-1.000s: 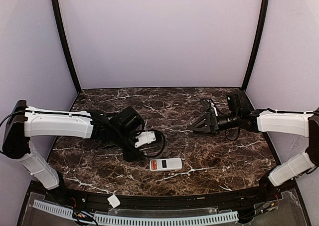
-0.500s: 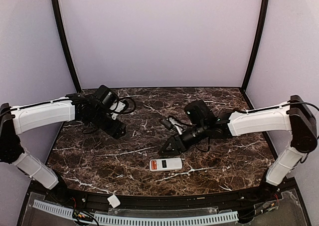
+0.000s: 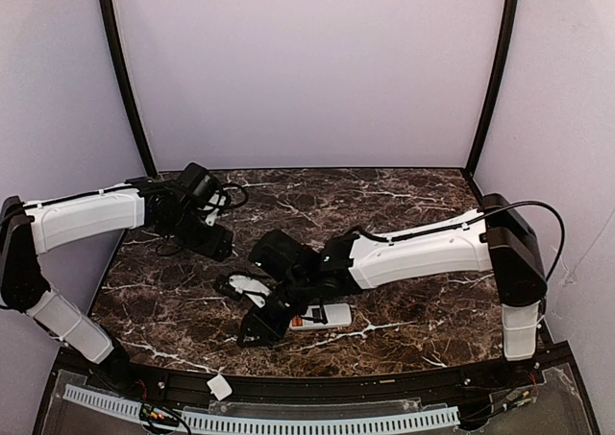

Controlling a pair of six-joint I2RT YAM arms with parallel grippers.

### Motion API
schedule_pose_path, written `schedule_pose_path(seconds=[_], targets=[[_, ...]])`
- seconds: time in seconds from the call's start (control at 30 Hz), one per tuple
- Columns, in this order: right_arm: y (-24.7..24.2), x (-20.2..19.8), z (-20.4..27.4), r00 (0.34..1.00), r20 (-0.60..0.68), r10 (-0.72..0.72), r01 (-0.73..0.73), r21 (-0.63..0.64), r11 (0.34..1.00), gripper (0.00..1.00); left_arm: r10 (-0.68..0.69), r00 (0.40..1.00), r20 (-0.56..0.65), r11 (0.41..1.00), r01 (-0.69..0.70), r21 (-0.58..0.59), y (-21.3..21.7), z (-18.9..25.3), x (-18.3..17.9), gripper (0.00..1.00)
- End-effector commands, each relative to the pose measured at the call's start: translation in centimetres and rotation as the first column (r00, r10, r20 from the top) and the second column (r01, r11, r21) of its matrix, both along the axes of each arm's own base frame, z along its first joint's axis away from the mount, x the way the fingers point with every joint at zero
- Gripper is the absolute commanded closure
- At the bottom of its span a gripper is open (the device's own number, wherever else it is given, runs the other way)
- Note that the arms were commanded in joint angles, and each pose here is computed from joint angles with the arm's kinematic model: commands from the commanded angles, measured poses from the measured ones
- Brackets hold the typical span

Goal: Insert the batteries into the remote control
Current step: Pick up the battery cover from the corner of the board.

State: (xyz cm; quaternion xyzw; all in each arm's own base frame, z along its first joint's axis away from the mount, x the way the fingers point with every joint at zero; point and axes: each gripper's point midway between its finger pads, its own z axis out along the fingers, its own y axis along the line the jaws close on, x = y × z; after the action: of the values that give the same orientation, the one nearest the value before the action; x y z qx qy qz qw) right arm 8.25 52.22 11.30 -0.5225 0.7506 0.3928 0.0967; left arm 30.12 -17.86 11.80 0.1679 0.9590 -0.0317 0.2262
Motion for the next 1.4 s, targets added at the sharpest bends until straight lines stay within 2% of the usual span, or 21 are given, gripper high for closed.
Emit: schedule_pose_path(seconds=[0.0, 0.43, 0.97, 1.37], targets=[[0.8, -2.0, -2.6, 0.994, 0.075, 0.075, -0.067, -0.111, 0.992, 0.63, 0.021, 1.000, 0.019, 1.000, -0.021, -0.020, 0.5, 0.8, -0.1, 0.26], [3.6, -6.6, -5.6, 0.981, 0.133, 0.143, -0.108, -0.238, 0.965, 0.71, 0.024, 0.999, 0.028, 0.996, -0.021, -0.087, 1.0, 0.7, -2.2, 0.26], [5.8, -7.4, -7.5, 0.981, 0.167, 0.099, -0.041, -0.320, 0.947, 0.76, -0.003, 0.999, 0.053, 0.988, 0.011, -0.154, 1.3, 2.0, -4.3, 0.23], [5.7, -7.6, -9.8, 0.970, 0.225, 0.093, 0.005, -0.398, 0.917, 0.79, -0.013, 0.997, 0.080, 0.985, 0.026, -0.170, 2.0, 2.8, -5.5, 0.20]])
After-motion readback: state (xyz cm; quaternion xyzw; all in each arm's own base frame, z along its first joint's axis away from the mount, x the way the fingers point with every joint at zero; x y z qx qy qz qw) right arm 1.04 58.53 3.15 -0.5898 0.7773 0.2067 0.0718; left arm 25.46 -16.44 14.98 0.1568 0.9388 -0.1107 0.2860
